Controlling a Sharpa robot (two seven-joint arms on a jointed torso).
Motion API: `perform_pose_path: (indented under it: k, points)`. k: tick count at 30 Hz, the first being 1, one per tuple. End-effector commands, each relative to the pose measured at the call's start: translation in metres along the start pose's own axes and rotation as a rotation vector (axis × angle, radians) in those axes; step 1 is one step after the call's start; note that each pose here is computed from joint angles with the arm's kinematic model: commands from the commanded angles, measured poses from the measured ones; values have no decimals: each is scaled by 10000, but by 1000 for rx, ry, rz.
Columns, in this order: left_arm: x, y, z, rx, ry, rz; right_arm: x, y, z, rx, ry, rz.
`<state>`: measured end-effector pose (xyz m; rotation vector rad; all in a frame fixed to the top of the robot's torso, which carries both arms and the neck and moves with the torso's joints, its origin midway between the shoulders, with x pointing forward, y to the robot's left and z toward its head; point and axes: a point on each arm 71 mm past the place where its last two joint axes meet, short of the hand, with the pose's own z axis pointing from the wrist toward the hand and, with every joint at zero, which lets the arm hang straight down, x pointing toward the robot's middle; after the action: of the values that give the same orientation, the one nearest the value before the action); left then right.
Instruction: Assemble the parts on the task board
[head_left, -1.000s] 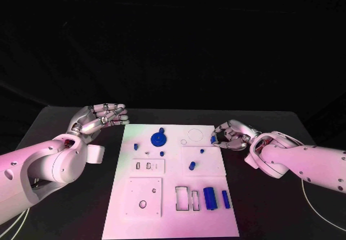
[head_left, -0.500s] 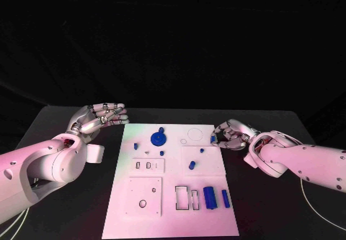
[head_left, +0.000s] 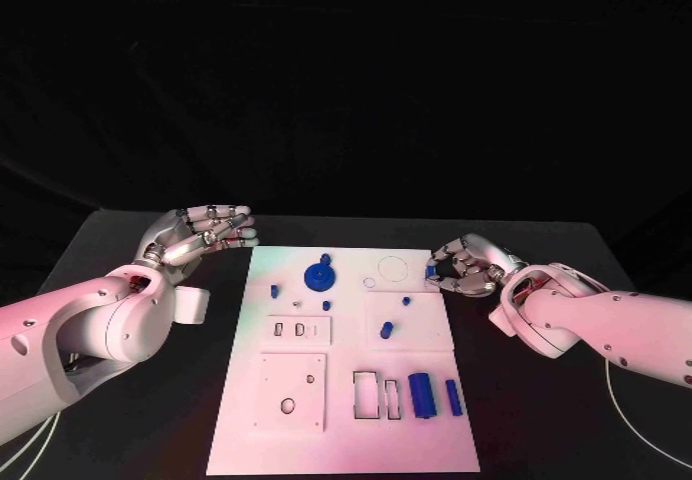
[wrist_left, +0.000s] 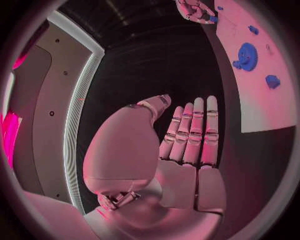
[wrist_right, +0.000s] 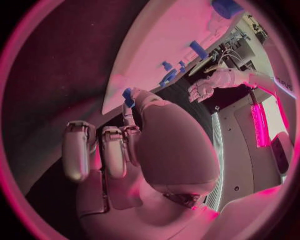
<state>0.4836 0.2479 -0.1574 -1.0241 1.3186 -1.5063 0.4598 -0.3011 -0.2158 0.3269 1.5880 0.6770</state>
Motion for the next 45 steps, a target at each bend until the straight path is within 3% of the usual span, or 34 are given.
perform_pose_path:
  k: [1, 7, 12, 17, 26, 36, 45]
  points:
    - [17, -7, 4, 6, 18, -10, -30, 60, 1, 57, -44, 27]
    - [15, -4, 9, 9, 18, -10, -16, 296, 19, 69, -53, 44]
    - [12, 1, 16, 8, 16, -9, 96, 612, 48, 57, -29, 50]
    - [19, 9, 26, 7, 14, -8, 315, 1020, 110, -27, -1, 14]
    - [53, 29, 52, 3, 16, -8, 665, 1512, 222, -160, 45, -50]
    - [91, 44, 71, -1, 24, -11, 1083, 1752, 221, -213, 141, -72]
    - [99, 46, 72, -2, 25, -11, 1268, 1780, 185, -216, 188, -72]
